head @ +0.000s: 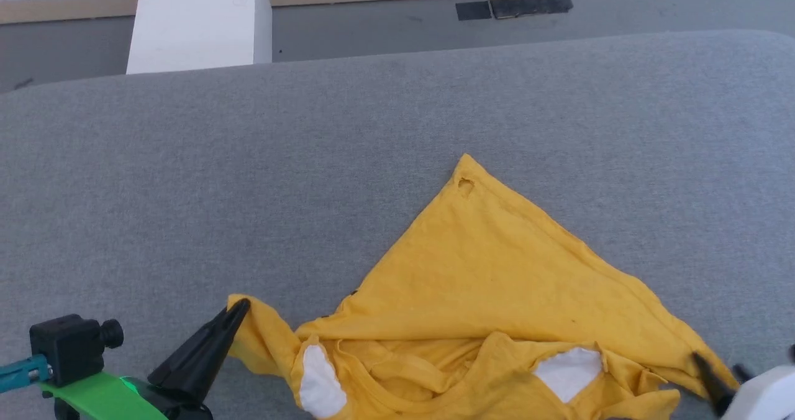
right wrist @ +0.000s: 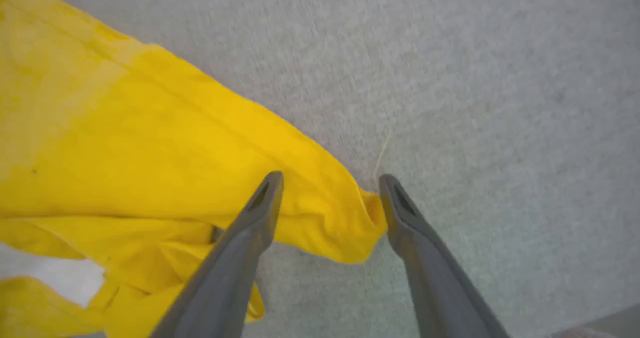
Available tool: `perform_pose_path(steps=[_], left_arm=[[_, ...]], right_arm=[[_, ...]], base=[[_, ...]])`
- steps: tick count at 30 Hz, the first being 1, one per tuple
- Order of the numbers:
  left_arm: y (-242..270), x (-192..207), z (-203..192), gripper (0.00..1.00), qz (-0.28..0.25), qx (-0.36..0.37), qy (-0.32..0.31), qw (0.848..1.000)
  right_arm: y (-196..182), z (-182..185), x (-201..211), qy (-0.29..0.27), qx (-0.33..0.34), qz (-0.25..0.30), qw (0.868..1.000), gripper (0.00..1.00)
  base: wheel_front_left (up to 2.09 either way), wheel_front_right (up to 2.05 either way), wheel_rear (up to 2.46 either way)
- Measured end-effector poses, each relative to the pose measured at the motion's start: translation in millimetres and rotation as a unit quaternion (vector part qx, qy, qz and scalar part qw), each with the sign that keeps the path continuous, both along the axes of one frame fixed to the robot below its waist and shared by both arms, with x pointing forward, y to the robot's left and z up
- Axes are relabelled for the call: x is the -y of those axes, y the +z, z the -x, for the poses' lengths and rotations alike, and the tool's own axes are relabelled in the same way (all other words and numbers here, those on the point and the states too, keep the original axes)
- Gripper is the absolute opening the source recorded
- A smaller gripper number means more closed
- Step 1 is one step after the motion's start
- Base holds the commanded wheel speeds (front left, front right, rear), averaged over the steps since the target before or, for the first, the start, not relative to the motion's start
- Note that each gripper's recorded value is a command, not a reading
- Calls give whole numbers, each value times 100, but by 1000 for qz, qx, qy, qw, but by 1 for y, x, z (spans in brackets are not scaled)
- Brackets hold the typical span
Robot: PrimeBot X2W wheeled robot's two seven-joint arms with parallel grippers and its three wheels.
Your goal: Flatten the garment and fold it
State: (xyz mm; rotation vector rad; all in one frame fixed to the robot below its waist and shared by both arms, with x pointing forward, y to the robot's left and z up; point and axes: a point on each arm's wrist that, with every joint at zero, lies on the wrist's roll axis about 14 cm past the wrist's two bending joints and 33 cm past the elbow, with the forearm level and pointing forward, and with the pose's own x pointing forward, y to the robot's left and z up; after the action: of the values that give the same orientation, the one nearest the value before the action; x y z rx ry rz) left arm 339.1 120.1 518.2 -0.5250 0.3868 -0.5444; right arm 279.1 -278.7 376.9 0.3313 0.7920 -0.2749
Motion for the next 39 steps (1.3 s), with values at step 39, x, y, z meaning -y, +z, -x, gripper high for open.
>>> perform_pose_path(steps=[39], left_arm=[[-55,-26,-15,0,11,-65,40,997]], right_arm=[[-6,-231,-196,402,-33,77,912,100]], base=[[0,0,0]])
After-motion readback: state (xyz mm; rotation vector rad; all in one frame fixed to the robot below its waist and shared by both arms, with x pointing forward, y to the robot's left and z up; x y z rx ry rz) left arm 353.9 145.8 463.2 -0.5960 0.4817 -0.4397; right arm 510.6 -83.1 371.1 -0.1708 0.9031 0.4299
